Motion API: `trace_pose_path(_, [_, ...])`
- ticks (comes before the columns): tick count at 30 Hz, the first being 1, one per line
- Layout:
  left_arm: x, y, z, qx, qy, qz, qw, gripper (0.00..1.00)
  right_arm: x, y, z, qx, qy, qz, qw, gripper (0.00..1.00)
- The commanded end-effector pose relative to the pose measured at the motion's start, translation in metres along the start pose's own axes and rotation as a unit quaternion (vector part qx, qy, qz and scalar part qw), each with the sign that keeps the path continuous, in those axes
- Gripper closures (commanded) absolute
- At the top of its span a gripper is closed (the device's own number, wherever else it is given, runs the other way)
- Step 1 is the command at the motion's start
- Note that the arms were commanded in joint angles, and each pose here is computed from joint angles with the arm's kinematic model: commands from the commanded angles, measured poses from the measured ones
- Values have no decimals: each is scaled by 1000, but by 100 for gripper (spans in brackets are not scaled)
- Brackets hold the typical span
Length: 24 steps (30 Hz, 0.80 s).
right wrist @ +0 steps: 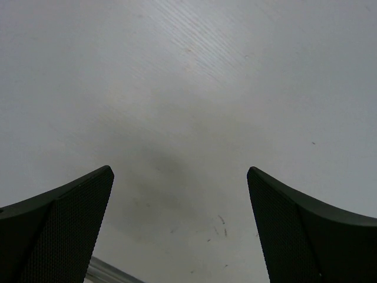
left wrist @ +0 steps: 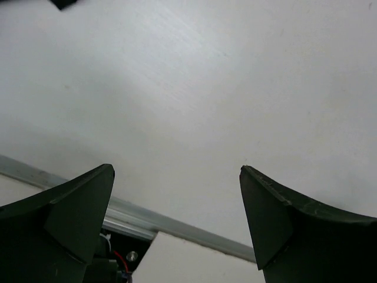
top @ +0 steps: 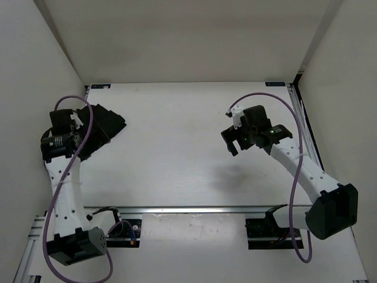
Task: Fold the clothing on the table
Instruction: Move the skirt to the center of the board
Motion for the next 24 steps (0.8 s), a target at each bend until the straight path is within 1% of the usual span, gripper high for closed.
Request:
trace_pose_path(1, [-14, -12, 15, 6, -80, -18, 997, 2, 7, -29, -1, 9, -19, -25, 999, 1])
trace_pose_path(3, [-5, 0, 22, -11, -89, 38, 995, 1, 10, -38, -9, 26, -20, -23, 999, 1])
trace_pose_path(4, [6, 5, 25, -15, -80, 40, 996, 1, 8, -45, -11, 38, -25, -31, 998, 1])
trace_pose_path(5, [17, 16, 20, 22, -60, 49, 997, 1, 11, -48, -19, 45, -22, -30, 998, 1])
trace_pose_path(6, [26, 17, 26, 29, -72, 54, 995, 1, 14, -49, -24, 43, -26, -30, 998, 1])
trace_pose_path(7, [41, 19, 29, 49, -79, 83, 992, 2, 16, -53, -30, 47, -29, -29, 998, 1])
trace_pose_path(8, [54, 24, 34, 63, -92, 136, 984, 1, 18, -55, -37, 54, -27, -30, 998, 1])
trace_pose_path(9, [62, 23, 33, 73, -89, 155, 981, 2, 19, -55, -39, 50, -32, -26, 998, 0])
trace_pose_path(10, [86, 26, 38, 77, -74, 203, 973, 1, 20, -58, -48, 60, -29, -24, 998, 1])
trace_pose_path(11, [93, 27, 41, 74, -68, 213, 972, 1, 22, -55, -51, 53, -30, -9, 998, 1])
trace_pose_path(12, [99, 32, 45, 44, -70, 232, 969, 1, 23, -56, -53, 54, -34, -5, 998, 1])
trace_pose_path(14, [121, 32, 56, 13, -51, 221, 974, 1, 25, -58, -62, 54, -32, -5, 998, 1])
trace_pose_path(16, [127, 39, 63, -26, -62, 234, 970, 1, 25, -62, -67, 55, -26, -23, 998, 1])
trace_pose_path(17, [124, 40, 70, -31, -80, 240, 967, 1, 26, -63, -67, 53, -26, -23, 998, 1])
trace_pose_path(18, [119, 42, 73, -42, -108, 261, 958, 1, 27, -65, -66, 55, -22, -28, 998, 1])
trace_pose_path(19, [116, 41, 76, -51, -127, 264, 955, 1, 28, -68, -65, 64, -16, -33, 997, 1])
trace_pose_path(20, [113, 48, 79, -54, -153, 283, 945, 2, 29, -68, -65, 72, -10, -35, 997, 1])
trace_pose_path(21, [110, 55, 79, -64, -170, 296, 938, 1, 29, -70, -66, 76, -5, -37, 996, 1])
trace_pose_path(22, [110, 66, 82, -84, -175, 304, 933, 1, 28, -73, -65, 88, 6, -48, 995, 1])
trace_pose_path(23, [112, 78, 77, -96, -166, 315, 929, 1, 26, -74, -62, 95, 18, -56, 994, 1])
trace_pose_path(24, [108, 90, 80, -122, -177, 325, 921, 1, 25, -73, -59, 98, 27, -49, 994, 1])
Point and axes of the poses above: each gripper's point midway between its finger pads, its own x axis out along the fingers, its own y axis along the line the jaws close on, z = x × y, the point moved 6 cm from there along -x, back along the fingers, and after that the axes turned 8 degrees about -x, right-handed, at the moved point
